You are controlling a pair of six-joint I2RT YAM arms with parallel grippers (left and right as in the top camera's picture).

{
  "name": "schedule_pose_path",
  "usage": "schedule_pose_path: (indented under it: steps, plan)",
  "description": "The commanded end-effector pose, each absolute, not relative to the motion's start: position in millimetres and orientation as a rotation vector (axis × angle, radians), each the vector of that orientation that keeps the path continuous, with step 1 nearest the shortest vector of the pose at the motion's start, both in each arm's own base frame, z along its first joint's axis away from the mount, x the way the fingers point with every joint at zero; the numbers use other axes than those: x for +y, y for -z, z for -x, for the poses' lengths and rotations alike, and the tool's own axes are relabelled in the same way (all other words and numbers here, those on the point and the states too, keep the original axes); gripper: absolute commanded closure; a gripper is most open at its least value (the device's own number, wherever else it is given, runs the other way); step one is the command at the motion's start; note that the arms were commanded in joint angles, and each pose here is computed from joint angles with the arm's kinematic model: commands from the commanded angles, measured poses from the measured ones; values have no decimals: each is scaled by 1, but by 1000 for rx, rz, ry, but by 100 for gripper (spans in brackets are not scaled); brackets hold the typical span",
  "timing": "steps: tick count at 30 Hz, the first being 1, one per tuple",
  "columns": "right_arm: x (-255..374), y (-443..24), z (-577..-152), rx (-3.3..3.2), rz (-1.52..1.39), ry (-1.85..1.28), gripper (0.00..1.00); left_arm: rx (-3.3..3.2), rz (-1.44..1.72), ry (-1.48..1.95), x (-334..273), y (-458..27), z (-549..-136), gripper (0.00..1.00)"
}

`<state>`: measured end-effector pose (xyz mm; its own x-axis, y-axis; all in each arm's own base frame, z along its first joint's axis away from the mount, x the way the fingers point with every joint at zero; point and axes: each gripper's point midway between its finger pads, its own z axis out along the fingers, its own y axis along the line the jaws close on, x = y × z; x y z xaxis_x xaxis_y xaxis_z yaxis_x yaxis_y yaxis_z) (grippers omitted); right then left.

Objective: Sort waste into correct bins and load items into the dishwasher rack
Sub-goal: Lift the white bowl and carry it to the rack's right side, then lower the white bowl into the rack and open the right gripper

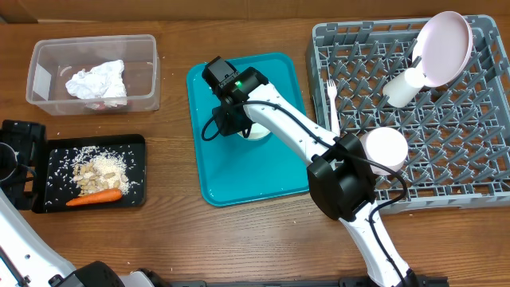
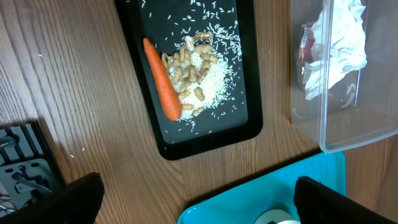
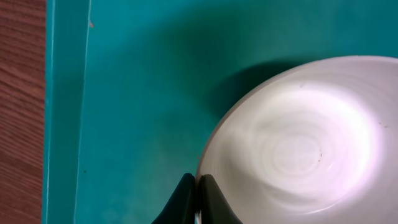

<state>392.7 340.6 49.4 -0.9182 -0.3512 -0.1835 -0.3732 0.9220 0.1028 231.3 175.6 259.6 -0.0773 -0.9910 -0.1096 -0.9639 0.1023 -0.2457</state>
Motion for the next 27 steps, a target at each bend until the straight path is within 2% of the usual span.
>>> schedule_pose_path:
  steps: [1,7,9,13,15,20,27]
  plan:
    - [340,-98,-393,2882,460,-280,96,2127,1957,152,176,-259,-231,0]
    - [312,-193,-400,2761,374,-371,96,2127,1957,152,176,-259,-231,0]
    - [277,-237,-406,2695,279,-394,96,2127,1957,152,176,-259,-231,0]
    - [200,-284,-419,2634,71,-402,96,2127,1957,152,176,-259,-231,0]
    - [143,-310,-419,2609,8,-597,96,2127,1957,152,176,-259,-231,0]
    - [86,-341,-408,2447,97,-1106,96,2127,1957,152,176,-259,-231,0]
    - [-20,-325,-391,2278,-117,-1305,96,2127,1957,152,176,-259,-231,0]
